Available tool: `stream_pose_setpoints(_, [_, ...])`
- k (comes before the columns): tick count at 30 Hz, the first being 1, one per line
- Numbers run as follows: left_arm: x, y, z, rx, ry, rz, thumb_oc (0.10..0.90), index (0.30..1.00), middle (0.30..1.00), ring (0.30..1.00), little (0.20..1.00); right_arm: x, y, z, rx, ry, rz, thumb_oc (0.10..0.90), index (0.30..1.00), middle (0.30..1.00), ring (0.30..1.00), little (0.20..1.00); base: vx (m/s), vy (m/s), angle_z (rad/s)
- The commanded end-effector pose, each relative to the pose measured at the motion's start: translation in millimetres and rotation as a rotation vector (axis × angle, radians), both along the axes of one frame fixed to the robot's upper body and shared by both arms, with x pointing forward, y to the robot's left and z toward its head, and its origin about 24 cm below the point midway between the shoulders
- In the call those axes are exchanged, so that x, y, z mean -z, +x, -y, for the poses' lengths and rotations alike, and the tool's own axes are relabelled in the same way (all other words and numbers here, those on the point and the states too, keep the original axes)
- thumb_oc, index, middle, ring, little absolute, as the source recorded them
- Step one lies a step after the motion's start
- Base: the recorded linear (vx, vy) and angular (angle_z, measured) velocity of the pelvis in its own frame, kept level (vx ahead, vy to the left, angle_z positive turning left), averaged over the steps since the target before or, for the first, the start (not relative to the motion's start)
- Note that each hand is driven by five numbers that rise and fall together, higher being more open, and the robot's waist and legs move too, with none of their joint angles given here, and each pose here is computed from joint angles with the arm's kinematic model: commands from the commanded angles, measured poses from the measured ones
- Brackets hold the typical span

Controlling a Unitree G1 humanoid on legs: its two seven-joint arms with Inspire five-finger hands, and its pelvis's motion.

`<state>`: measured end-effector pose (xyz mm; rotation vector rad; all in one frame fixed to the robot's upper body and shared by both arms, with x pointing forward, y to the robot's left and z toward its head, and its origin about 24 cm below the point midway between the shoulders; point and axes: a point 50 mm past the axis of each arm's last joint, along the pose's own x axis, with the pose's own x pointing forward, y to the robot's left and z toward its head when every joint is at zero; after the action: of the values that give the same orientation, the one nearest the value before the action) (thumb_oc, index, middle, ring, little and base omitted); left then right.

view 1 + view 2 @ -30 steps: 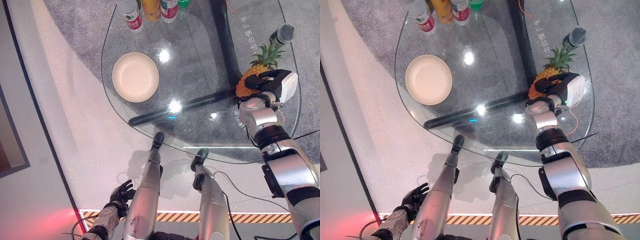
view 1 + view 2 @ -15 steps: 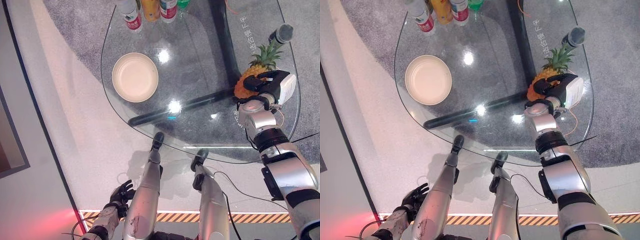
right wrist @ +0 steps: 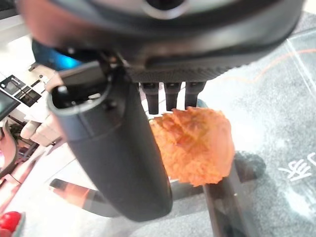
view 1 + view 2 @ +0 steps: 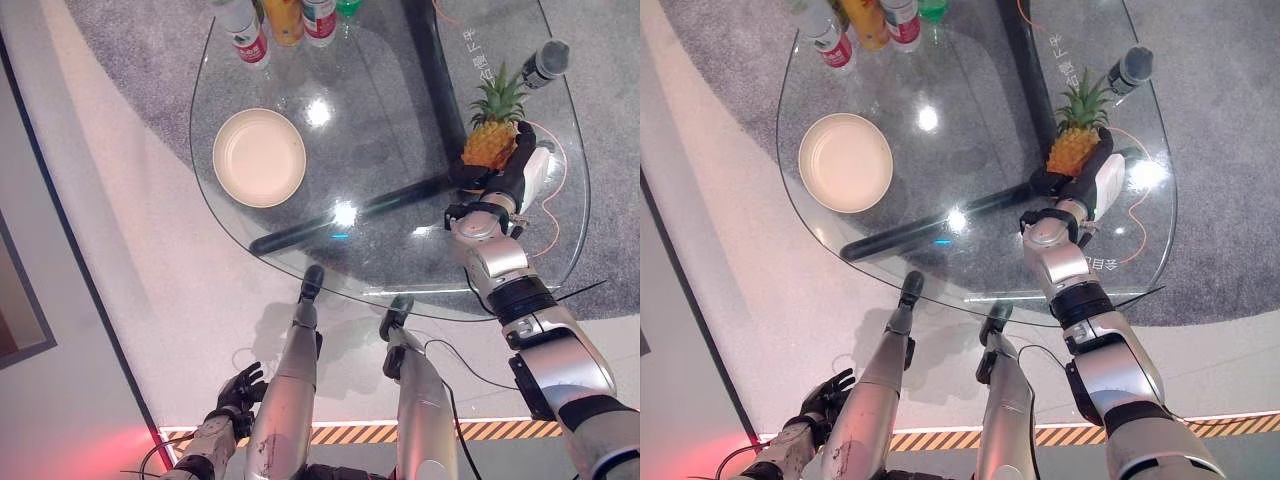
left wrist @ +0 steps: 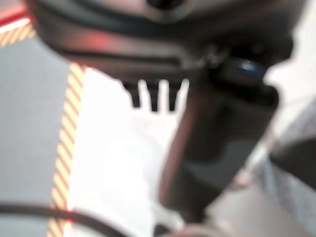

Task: Pick up the fruit to the plate

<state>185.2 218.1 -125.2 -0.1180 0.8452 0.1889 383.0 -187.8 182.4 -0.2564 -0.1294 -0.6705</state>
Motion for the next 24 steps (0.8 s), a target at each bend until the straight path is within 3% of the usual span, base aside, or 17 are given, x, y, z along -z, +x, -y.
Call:
stream_pose_setpoints(1, [11.6,-23.7,7.6,-0.069,-0.052,-0.035,0.800,0.900,0.900,0.900,0.900,-37.6,-12.8,14.2,0.073,-0.051,0.211,0.800,0.900,0.900,0.900,0.900,0.00,0.010,-0.17])
stream_pose_setpoints(11, [12.5,-25.2,8.0,-0.093,-0.053,-0.035,0.800,0.900,0.900,0.900,0.900,-46.8,-26.2,11.7,0.131,-0.050,0.299,0.800,0.900,0.900,0.900,0.900,0.01,0.003,-0.05])
stream_pose_setpoints(17, [12.5,-24.8,9.2,-0.099,-0.054,-0.039,0.800,0.900,0.900,0.900,0.900,-42.9,-31.1,15.0,0.220,0.076,0.343,0.800,0.900,0.900,0.900,0.900,0.01,0.000,-0.04])
stream_pose_setpoints(24, [12.2,-21.9,12.0,-0.100,-0.061,-0.040,0.800,0.900,0.900,0.900,0.900,-40.6,-26.4,11.4,0.205,0.140,0.325,0.800,0.900,0.900,0.900,0.900,0.00,0.000,0.00])
